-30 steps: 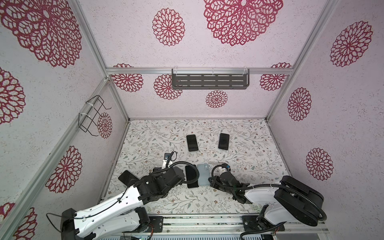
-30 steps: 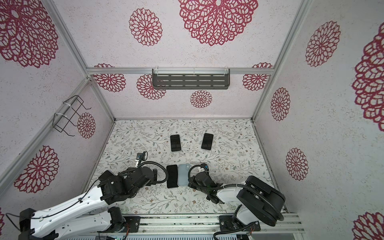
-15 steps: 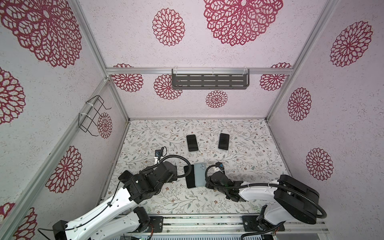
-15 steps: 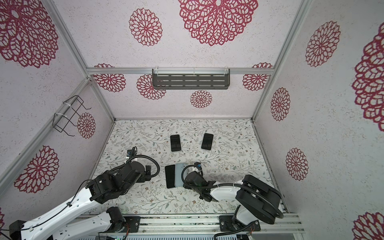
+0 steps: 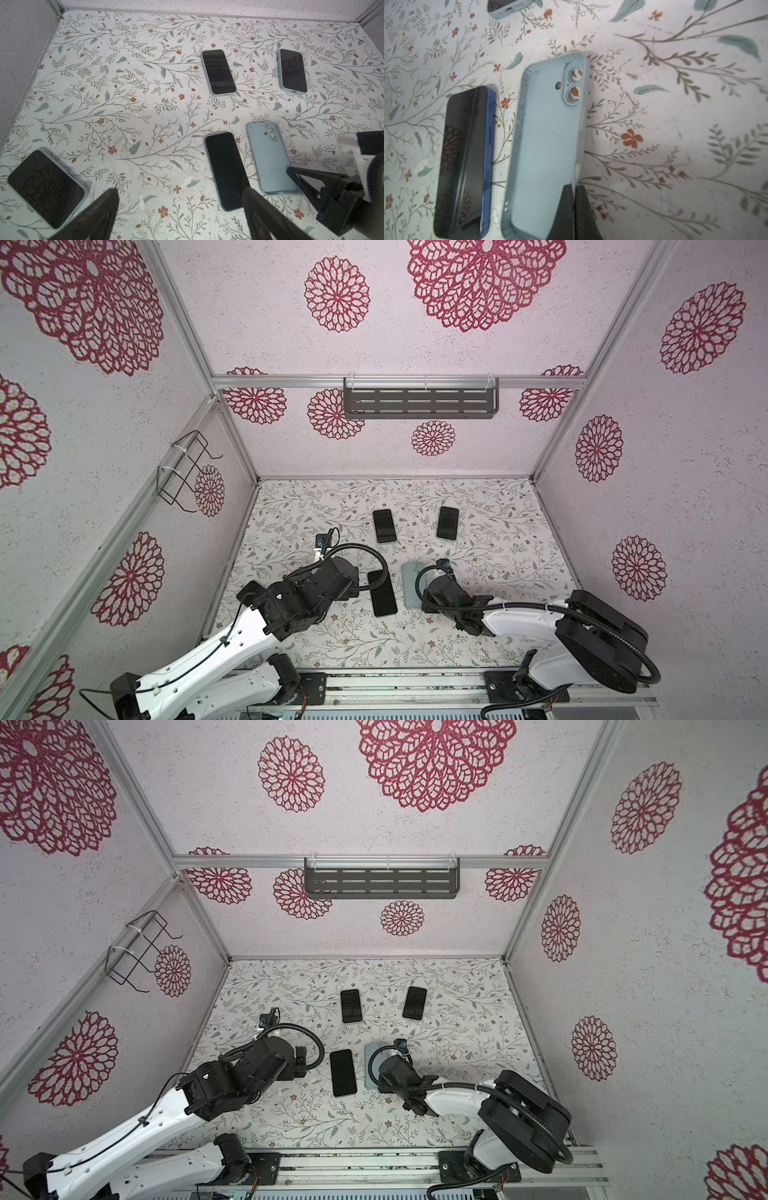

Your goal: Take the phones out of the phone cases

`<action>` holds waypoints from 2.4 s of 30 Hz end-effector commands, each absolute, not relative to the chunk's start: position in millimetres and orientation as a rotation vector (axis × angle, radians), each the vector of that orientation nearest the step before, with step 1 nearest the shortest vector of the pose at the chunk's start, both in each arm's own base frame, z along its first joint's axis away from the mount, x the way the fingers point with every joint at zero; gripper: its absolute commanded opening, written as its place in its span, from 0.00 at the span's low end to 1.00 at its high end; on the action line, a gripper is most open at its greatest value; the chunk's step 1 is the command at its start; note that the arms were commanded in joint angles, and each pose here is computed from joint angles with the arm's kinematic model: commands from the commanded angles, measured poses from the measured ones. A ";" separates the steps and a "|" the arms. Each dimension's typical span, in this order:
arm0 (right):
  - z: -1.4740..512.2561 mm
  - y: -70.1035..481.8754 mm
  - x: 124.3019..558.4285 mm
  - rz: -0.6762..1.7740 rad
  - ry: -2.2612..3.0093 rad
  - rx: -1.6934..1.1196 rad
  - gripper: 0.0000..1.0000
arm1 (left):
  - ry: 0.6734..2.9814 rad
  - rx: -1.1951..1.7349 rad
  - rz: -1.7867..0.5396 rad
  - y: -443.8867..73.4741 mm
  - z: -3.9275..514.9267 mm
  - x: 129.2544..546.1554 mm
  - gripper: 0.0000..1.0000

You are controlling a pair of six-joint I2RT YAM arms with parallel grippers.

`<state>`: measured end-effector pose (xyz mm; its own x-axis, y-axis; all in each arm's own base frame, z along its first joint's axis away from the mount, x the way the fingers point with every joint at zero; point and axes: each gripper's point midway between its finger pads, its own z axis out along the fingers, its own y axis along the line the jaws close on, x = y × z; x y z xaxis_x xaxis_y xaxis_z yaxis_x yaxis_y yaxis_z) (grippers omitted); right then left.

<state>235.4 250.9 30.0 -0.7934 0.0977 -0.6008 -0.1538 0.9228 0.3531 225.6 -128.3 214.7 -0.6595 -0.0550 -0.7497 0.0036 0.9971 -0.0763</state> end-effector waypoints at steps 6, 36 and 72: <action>30.1 312.1 219.3 0.700 2.442 -0.039 0.00 | 2.238 -0.064 -0.133 -125.7 238.9 227.2 0.97; 35.2 462.6 174.4 0.988 2.483 0.170 0.13 | 2.153 -0.266 -0.143 -69.7 265.3 203.5 0.97; 172.9 292.9 213.4 0.701 2.194 -0.270 0.99 | 2.206 -1.550 0.119 83.8 118.4 200.7 0.97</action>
<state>215.4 297.2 168.1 -0.6733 0.0798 -0.7350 -0.3672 0.8268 0.4261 195.3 74.2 122.6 -0.2892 -0.8718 -0.3954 -0.9079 0.3807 -0.1754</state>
